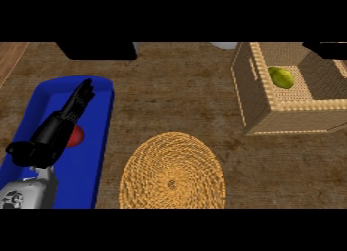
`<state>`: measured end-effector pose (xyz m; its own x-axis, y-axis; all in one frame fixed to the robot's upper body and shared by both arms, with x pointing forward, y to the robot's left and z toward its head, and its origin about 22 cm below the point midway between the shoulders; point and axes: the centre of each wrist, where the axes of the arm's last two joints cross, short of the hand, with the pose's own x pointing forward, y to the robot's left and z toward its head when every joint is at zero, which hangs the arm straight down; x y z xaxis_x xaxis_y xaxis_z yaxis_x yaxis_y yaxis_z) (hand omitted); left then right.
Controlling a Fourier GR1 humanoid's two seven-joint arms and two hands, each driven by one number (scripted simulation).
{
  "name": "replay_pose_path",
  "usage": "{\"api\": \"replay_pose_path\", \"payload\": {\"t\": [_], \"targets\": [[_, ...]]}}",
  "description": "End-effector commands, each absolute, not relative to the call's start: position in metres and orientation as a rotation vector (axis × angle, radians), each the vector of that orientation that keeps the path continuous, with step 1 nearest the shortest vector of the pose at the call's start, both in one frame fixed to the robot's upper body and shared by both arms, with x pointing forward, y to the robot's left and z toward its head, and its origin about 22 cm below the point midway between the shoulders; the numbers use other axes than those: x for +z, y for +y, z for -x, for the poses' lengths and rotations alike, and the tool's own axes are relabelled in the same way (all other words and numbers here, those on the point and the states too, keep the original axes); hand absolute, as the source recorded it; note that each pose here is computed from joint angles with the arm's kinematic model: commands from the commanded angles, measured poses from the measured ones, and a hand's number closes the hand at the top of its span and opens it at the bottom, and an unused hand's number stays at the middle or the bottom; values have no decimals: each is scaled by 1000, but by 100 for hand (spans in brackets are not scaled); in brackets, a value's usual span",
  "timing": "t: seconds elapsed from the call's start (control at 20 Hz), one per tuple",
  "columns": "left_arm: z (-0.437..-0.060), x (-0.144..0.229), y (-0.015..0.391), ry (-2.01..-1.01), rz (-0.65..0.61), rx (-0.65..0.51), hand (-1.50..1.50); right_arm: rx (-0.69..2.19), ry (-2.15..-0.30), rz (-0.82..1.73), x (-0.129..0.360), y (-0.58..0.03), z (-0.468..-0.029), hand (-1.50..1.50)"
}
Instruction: Pick the pear from the placemat and place it in the basket
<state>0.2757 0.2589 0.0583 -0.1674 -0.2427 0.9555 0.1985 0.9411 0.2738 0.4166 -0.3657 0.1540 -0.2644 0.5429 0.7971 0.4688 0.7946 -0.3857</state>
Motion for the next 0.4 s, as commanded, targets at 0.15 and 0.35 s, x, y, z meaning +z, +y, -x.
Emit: {"api": "replay_pose_path", "payload": {"t": [0.15, 0.35], "targets": [[-280, 48, 269, -1685, -41, -376, 0, -127, -1897, 620, 169, -384, -414, -150], [-278, 69, 274, -1689, -35, -397, 0, -186, -1806, 557, 181, -430, -398, -150]]}}
